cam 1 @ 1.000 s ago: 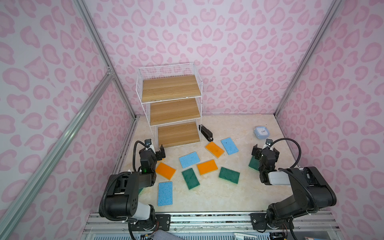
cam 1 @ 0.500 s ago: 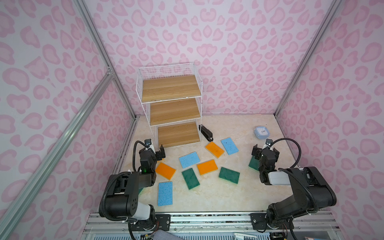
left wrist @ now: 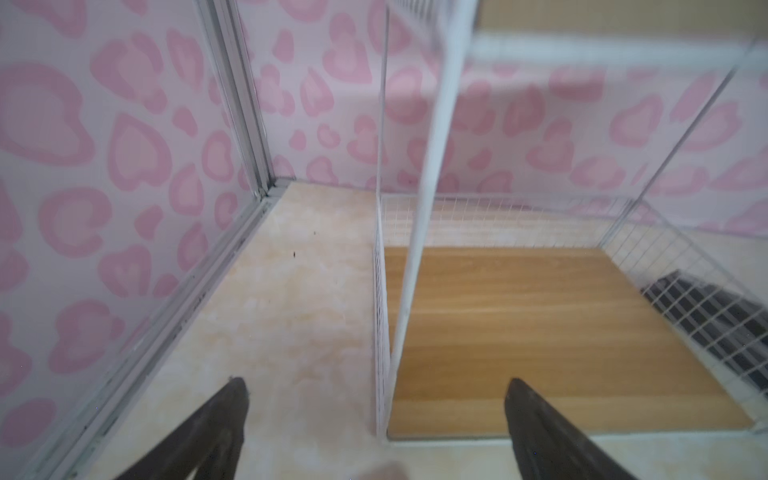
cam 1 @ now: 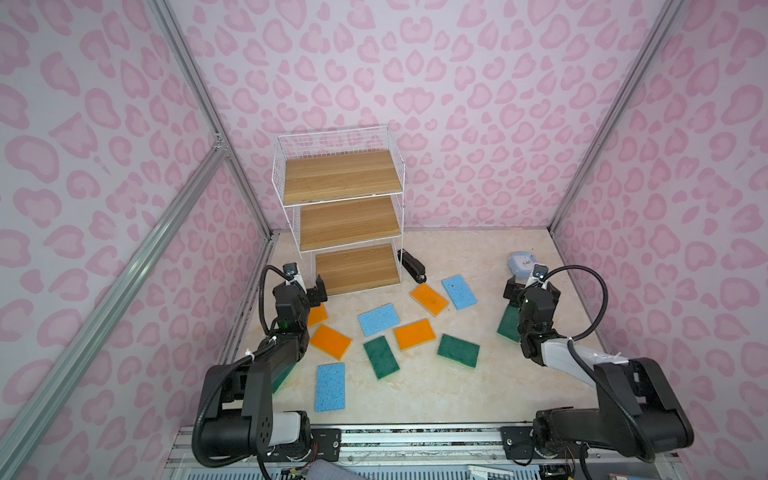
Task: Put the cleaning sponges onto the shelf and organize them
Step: 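Reach the left gripper down over a green sponge while the right arm moves inward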
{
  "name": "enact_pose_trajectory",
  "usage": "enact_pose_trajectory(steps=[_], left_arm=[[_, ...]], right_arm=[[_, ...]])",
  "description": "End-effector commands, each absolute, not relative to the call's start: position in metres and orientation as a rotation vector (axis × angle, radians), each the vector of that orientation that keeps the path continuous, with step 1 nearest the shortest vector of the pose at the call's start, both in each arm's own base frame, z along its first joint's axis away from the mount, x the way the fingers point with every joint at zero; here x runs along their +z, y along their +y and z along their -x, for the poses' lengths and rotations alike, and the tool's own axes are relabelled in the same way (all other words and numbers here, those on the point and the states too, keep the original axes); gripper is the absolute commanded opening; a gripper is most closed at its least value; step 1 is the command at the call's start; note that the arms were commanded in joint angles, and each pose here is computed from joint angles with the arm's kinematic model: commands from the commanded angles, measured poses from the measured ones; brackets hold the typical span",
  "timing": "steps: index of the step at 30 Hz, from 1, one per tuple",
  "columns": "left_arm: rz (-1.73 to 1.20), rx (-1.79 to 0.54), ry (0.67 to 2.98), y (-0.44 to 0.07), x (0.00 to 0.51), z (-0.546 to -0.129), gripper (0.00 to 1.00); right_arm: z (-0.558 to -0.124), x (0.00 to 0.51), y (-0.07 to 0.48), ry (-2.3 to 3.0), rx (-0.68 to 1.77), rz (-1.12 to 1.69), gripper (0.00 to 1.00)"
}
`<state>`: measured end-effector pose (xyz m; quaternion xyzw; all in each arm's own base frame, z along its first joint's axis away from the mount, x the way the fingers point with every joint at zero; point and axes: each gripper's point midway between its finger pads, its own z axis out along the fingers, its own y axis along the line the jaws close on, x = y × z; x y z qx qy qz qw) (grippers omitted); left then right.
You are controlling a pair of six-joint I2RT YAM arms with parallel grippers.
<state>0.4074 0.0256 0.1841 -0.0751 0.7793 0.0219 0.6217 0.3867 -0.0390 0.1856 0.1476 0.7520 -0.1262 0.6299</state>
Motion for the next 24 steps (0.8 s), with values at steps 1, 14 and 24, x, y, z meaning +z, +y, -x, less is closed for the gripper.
enact_pose_trajectory(steps=[1, 14, 24], left_arm=[[0.252, -0.013, 1.899, 0.024, 0.187, -0.396, 0.98], [0.257, -0.354, 2.184, -0.073, 0.221, -0.314, 0.9], [0.402, -0.514, 2.427, -0.127, 0.133, -0.244, 0.88]], right_arm=[[-0.373, 0.169, -0.032, 1.857, -0.169, -0.406, 0.94], [-0.329, 0.212, 0.086, 2.042, 0.527, -0.131, 0.89], [-0.292, 0.184, 0.156, 2.175, 0.814, -0.019, 0.87]])
